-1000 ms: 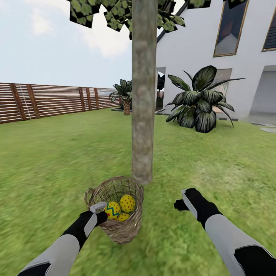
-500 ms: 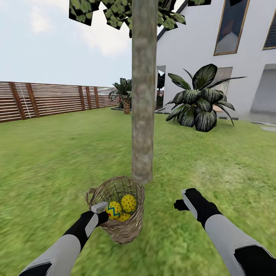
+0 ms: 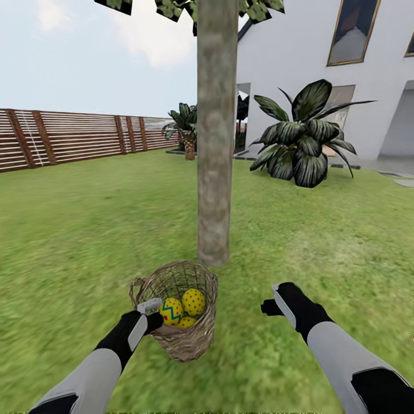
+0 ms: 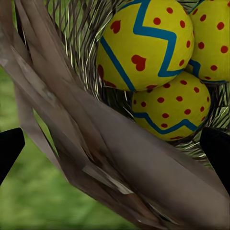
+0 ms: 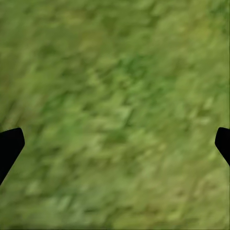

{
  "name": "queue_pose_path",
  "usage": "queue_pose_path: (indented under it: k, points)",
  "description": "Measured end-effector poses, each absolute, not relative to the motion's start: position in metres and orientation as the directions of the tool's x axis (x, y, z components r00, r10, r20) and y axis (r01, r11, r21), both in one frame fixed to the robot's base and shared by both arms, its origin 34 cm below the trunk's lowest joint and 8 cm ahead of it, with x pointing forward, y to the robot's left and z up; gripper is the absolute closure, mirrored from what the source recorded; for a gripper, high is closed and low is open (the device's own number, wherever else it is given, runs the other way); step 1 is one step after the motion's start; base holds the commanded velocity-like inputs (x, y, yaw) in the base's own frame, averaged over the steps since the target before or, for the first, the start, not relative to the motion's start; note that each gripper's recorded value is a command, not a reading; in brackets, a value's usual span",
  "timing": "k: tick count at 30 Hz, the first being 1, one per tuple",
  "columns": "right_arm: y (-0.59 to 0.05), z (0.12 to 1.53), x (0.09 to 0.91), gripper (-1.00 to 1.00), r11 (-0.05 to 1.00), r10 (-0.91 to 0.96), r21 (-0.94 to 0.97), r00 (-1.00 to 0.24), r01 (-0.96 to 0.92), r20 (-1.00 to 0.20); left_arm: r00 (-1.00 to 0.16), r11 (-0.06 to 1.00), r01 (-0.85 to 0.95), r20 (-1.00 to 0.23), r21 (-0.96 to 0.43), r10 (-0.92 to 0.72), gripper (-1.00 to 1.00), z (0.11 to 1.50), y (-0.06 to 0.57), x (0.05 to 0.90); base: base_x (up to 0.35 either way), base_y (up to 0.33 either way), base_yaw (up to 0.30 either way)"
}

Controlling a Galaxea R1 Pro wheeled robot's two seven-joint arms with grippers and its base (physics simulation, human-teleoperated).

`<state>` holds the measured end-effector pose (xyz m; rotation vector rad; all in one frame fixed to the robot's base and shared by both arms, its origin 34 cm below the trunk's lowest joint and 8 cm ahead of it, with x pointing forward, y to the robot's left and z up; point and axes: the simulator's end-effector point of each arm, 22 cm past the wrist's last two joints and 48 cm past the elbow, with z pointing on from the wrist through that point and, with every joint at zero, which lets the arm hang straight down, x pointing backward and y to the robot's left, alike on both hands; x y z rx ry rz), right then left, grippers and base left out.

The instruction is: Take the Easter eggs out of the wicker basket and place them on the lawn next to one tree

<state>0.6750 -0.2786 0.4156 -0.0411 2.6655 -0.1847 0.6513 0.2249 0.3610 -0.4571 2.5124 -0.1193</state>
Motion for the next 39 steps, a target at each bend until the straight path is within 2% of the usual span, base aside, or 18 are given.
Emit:
queue_pose_path:
  k: [4,5,28,39]
  points:
    - [-0.279,0.41,0.674,-1.0,0.99,-0.06,-0.138,-0.895,0.001,-0.442,-0.779,0.938,-0.294,-0.524,-0.182,-0.345,1.0,0.361,0.225,0.653,0.0,0.0,0.0]
    - [-0.279,0.41,0.674,-1.0,0.99,-0.06,-0.138,-0.895,0.001,-0.442,-0.779,0.938,-0.294,-0.524,-0.182,-0.345,-1.0,0.361,0.225,0.653,0.0,0.0,0.0]
    - [-0.278,0.41,0.674,-1.0,0.991,-0.061,-0.137,-0.896,0.0,-0.441,-0.764,0.93,-0.307,-0.531,-0.202,-0.367,-1.0,0.345,0.212,0.645,0.0,0.0,0.0]
    - [-0.274,0.438,0.678,-1.0,0.991,-0.062,-0.133,-0.875,0.003,-0.481,-0.741,0.93,-0.296,-0.563,-0.216,-0.366,-1.0,0.371,0.211,0.651,0.0,0.0,0.0]
